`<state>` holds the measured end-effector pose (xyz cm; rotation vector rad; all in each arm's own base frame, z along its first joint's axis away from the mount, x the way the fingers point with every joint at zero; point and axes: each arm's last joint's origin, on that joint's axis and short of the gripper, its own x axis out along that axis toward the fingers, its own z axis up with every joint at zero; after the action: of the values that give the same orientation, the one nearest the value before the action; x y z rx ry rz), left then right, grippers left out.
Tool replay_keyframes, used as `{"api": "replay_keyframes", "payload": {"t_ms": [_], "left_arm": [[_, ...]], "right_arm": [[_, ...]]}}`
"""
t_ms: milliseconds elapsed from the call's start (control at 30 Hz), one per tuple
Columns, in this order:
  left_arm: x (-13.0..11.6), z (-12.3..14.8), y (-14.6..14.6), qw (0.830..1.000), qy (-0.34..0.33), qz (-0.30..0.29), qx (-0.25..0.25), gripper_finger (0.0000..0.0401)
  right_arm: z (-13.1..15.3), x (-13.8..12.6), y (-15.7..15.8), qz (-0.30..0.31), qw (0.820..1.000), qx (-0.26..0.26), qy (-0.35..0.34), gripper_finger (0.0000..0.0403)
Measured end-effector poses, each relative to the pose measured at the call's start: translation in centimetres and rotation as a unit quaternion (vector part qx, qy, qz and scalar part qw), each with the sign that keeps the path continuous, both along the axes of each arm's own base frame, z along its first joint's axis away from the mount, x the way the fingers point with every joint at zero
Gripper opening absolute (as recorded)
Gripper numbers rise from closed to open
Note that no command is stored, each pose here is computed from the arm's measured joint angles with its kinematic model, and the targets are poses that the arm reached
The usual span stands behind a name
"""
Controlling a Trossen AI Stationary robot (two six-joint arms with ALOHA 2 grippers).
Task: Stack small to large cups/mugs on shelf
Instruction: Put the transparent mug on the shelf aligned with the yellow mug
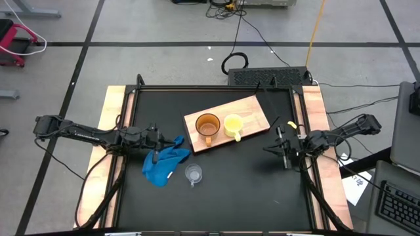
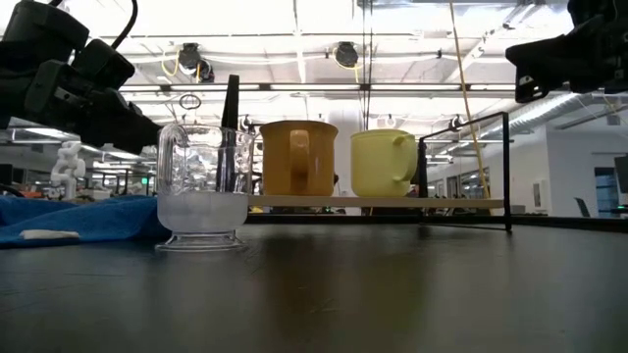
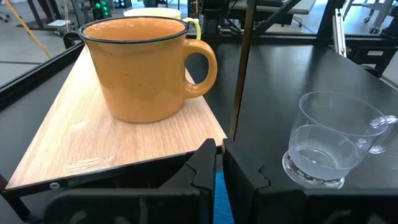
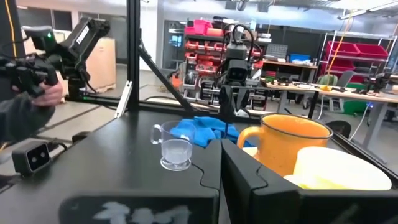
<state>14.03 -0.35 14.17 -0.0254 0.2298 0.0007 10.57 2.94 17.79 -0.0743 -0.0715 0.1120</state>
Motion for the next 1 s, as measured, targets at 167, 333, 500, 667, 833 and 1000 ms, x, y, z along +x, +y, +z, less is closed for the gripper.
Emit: {"api": "replay_keyframes", "payload": {"t_ms": [167,333,500,667,833,1000], "left_arm": [[0.0,0.0,0.0,1.0,-0.001,0.005,-0.023,0.0031],[0.5,1.2,-0.5,0.998,-0.004,-0.036,-0.049,0.003],[1.6,4.8,-1.7,0.995,-0.034,-0.093,-0.023,0.003],[2.5,9.0,-2.8,0.993,0.003,-0.115,0.002,0.0031],[3.7,11.7,-3.5,0.993,0.045,-0.11,0.018,0.0031],[6.2,12.2,-4.6,0.985,0.119,-0.123,0.031,0.0031]], "right_arm": [[0.0,0.0,0.0,-0.001,1.0,-0.015,0.0,0.0],[0.0,0.0,0.0,0.0,1.0,-0.017,0.0,0.0],[-0.1,0.0,0.0,0.0,1.0,-0.018,0.004,0.0],[-0.4,0.0,0.0,0.001,1.0,-0.023,0.019,0.0],[-0.5,0.0,0.0,0.001,1.0,-0.022,0.021,0.0],[-0.5,0.0,0.0,0.001,1.0,-0.021,0.021,0.0]]}}
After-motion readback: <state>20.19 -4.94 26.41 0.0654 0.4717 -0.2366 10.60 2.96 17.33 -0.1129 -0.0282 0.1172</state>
